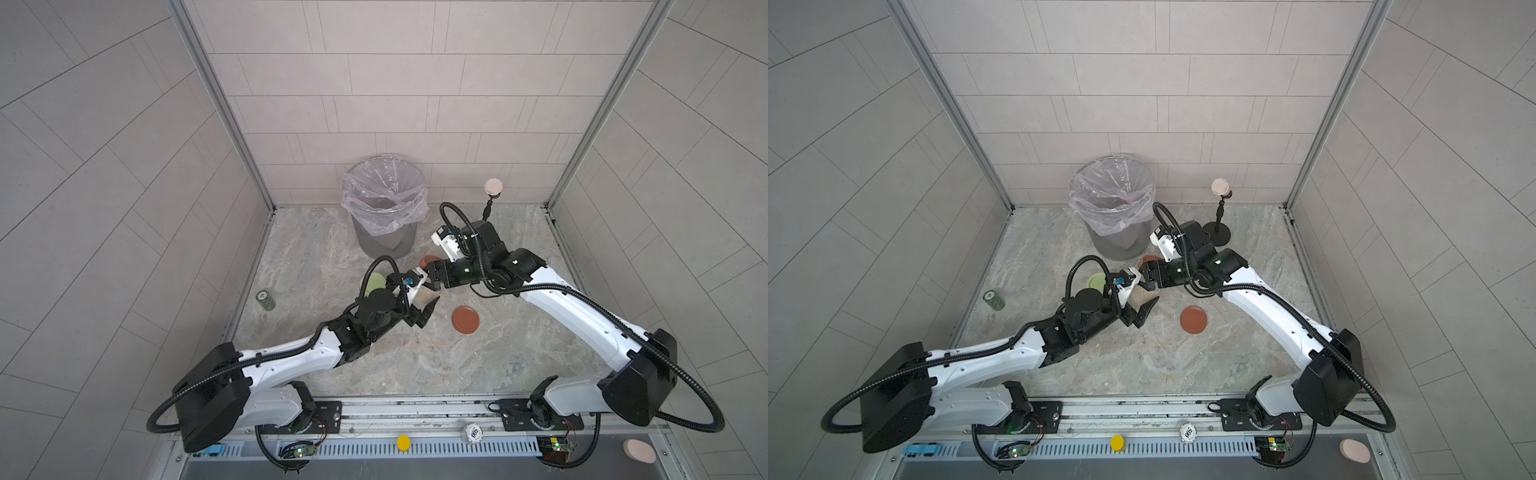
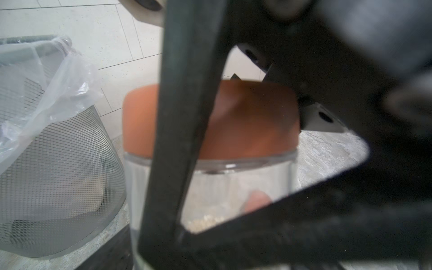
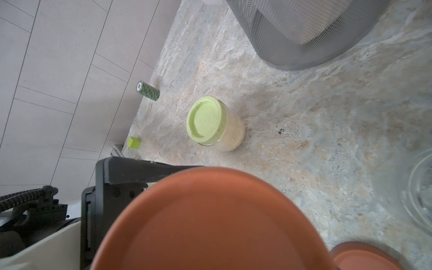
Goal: Empty moldy rice from jars
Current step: Unscrew the lid from the jar.
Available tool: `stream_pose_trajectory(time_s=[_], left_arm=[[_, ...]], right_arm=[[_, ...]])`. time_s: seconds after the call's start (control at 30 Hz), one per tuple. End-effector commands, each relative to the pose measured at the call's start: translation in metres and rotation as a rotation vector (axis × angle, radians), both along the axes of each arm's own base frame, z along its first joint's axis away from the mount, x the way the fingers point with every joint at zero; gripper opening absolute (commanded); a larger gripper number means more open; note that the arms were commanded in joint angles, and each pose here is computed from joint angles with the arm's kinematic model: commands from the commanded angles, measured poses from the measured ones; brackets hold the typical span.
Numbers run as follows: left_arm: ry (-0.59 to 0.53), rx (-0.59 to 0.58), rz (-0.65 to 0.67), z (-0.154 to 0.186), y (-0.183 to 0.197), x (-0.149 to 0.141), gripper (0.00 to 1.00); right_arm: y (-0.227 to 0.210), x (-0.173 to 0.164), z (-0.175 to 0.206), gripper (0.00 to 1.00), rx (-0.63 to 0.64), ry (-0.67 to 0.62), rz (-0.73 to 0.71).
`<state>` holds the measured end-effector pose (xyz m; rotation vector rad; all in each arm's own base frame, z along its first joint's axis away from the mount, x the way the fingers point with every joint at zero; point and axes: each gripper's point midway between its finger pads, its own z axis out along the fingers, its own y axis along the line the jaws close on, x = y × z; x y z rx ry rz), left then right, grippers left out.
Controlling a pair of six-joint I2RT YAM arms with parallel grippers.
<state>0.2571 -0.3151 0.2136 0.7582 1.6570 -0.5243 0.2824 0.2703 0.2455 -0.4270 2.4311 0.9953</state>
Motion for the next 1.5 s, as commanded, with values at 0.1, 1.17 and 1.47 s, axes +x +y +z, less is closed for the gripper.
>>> stream_pose_trajectory(time_s=[0.1,1.17,1.47], left_arm=[[-0.032,-0.023,-0.05,0.016,-0.012,-0.001,0.91],[-0.028,0.014,-0.006,0.004,0.012,-0.008,1.0],[-0.028,0.009,-0.029,0.005,0.008,-0.009,1.0]], right_arm=[[0.008,-0.005,0.044,0.57,0.12,-0.103,0.036],[0.01,0.001,0.048,0.58,0.153,-0.089,0.003],[0.011,0.0,0.049,0.57,0.159,-0.09,0.008]])
